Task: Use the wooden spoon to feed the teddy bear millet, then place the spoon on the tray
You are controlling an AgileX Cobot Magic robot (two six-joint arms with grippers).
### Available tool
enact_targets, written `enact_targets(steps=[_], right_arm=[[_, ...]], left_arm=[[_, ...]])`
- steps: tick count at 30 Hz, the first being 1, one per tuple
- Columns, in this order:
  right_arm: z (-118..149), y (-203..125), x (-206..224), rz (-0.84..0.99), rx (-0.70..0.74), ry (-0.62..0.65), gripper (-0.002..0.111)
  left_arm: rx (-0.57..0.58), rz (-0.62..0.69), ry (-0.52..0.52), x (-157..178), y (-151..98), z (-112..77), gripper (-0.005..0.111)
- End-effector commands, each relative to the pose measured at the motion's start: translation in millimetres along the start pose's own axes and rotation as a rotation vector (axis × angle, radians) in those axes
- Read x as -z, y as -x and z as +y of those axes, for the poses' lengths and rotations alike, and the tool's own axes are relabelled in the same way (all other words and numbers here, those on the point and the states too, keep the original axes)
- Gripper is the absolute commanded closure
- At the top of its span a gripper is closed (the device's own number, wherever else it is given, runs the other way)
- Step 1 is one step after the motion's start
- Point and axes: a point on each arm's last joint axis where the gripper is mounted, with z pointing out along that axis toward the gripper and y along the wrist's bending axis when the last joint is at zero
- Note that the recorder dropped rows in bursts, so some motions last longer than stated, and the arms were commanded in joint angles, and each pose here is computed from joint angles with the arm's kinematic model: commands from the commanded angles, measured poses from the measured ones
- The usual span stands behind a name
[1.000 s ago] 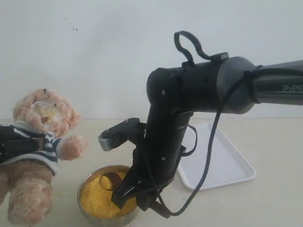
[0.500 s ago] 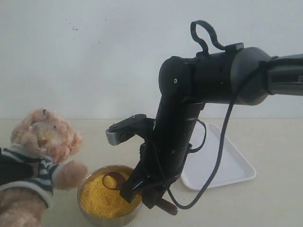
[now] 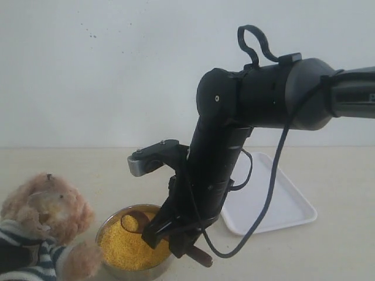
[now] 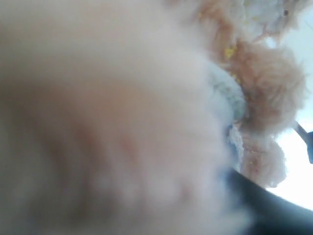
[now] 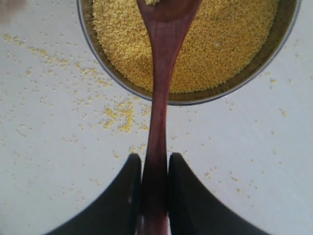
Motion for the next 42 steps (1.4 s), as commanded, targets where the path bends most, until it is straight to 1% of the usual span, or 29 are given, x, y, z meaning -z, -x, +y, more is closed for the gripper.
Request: enact_targets(steps=[1, 5, 8, 14, 21, 25, 33, 37, 39, 42], right_arm=[[1.2, 1.2, 12.8, -0.038, 0.014, -0.013, 0.109], [4.2, -0.6, 26.5, -0.062, 0.029, -0.027, 0.109], [5.8, -2.2, 32.0, -0.063, 0.034, -0.028, 0.109], [5.2, -4.8, 30.0, -0.043, 0.041, -0.032, 0.109], [5.5, -4.3, 30.0, -0.049, 0.034, -0.028, 0.109], [5.3, -3.5, 30.1, -0.058, 0.034, -0.031, 0.109], [5.9, -3.3, 30.1, -0.06, 0.03, -0.024, 0.109], [6.5, -3.1, 30.1, -0.062, 0.027, -0.017, 0.109], [6.2, -3.0, 30.1, -0.063, 0.03, -0.021, 0.109], [5.6, -2.7, 30.1, -0.067, 0.035, -0.028, 0.109]], left_arm=[[0.022, 0.015, -0.06, 1.2, -4.4, -5.4, 0.103], [0.021, 0.055, -0.171, 2.5, -8.0, -15.5, 0.103], [0.021, 0.071, -0.215, 3.4, -9.3, -19.5, 0.103], [0.001, 0.099, -0.193, 3.2, -12.1, -17.4, 0.103], [0.059, 0.101, -0.111, 1.0, -19.9, -7.7, 0.103], [0.094, 0.096, -0.111, 0.4, -24.6, -6.3, 0.103], [0.105, 0.098, -0.111, 0.2, -27.0, -5.7, 0.103], [0.125, 0.115, -0.143, 0.6, -30.3, -8.1, 0.103], [0.154, 0.122, -0.146, 0.2, -36.8, -6.9, 0.103], [0.222, 0.12, -0.12, -0.7, -49.5, -1.7, 0.103]])
